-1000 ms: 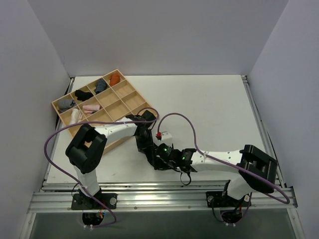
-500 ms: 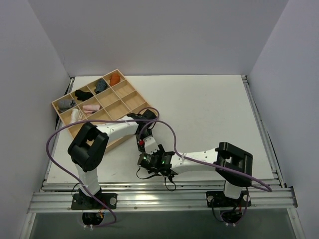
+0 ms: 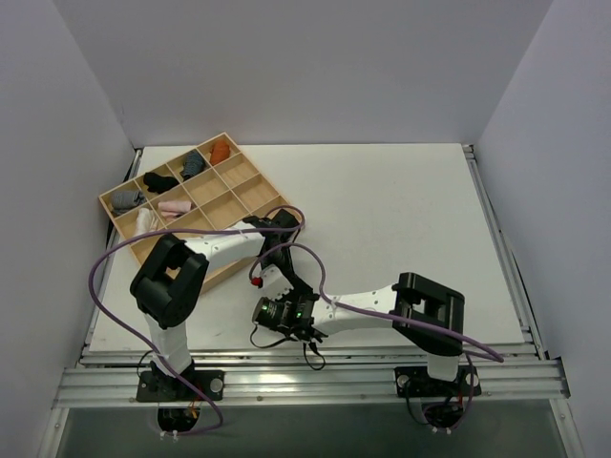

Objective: Roll the underwear

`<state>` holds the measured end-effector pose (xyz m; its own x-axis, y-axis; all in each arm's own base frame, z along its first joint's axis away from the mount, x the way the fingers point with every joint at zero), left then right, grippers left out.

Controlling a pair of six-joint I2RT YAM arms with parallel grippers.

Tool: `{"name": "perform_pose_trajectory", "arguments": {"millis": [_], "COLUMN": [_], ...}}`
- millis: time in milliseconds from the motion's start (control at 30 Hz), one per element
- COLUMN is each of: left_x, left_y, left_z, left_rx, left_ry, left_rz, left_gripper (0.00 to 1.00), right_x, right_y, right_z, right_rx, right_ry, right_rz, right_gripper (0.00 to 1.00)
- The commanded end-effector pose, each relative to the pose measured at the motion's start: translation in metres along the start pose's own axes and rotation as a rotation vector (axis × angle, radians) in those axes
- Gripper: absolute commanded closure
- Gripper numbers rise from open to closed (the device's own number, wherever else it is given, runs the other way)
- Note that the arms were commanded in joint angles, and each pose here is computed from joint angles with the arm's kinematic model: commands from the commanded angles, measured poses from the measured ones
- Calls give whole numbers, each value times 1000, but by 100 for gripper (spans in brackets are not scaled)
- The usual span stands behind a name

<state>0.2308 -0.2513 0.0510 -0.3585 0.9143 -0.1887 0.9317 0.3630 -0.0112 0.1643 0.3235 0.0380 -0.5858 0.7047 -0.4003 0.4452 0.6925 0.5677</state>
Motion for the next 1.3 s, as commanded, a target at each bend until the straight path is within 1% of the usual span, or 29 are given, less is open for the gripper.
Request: {"name": "perform_pose_trajectory", "arguments": {"millis": [0, 33, 133, 167, 233, 267, 300, 333, 400, 433, 500, 567, 667, 833, 1000, 1033, 1267], "left_x": [12, 12, 11, 8, 4, 3, -1, -1, -3, -4, -5, -5, -5, -6, -7, -4, 11], "left_y": [-11, -12, -13, -13, -14, -13, -12, -11, -5, -3, 1, 6, 8, 10, 12, 11, 8], "left_z": [16, 16, 12, 9, 3, 1, -3, -8, -14, -18, -25, -31, -37, -43, -50, -50, -45], "left_rx": [38, 41, 43, 39, 40, 39, 36, 30, -1, -11, -31, -43, -57, -85, -114, -112, -124], "left_ry": [66, 67, 59, 43, 18, 11, 4, 6, 2, 0, -18, -36, -53, -84, -113, -104, -64], "left_rz": [11, 12, 5, -1, -16, -20, -24, -25, -26, -29, -37, -59, -73, -86, -95, -94, -84], "left_gripper": [66, 66, 66, 65, 61, 60, 58, 57, 52, 51, 48, 45, 41, 35, 34, 34, 34], "right_x": [-2, -2, -1, -1, 1, 0, 5, 4, 9, 11, 16, 18, 28, 32, 35, 34, 36], "right_y": [-3, -5, -16, -17, -31, -30, -30, -46, -42, -58, -59, -72, -76, -82, -85, -93, -109], "right_z": [5, 7, 9, 7, 9, 6, 5, 6, 3, 2, -1, -1, -1, -3, -6, -5, -2], "right_rx": [22, 27, 44, 44, 62, 52, 41, 68, 29, 56, 32, 53, 41, 37, 8, 20, 30], "right_ry": [-34, -33, -22, -13, 23, 43, 81, 96, 152, 179, 230, 262, 328, 364, 422, 420, 442], "right_rz": [-91, -88, -49, -31, 27, 64, 105, 126, 199, 205, 272, 298, 340, 376, 445, 460, 541], "right_gripper": [46, 47, 69, 81, 87, 93, 96, 97, 99, 99, 100, 100, 100, 100, 100, 100, 100]}}
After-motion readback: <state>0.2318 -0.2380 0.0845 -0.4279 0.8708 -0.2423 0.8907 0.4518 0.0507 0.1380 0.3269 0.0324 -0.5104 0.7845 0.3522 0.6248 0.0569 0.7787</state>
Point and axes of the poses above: each gripper's point midway between its finger pads, its own z axis out along the fingers, its own x axis along the line the jaws close on, y = z × x, the point moved 3 cm from there along -z, back along the fingers, and after that the axes turned 11 degrees about -z, right-handed, at the moved point
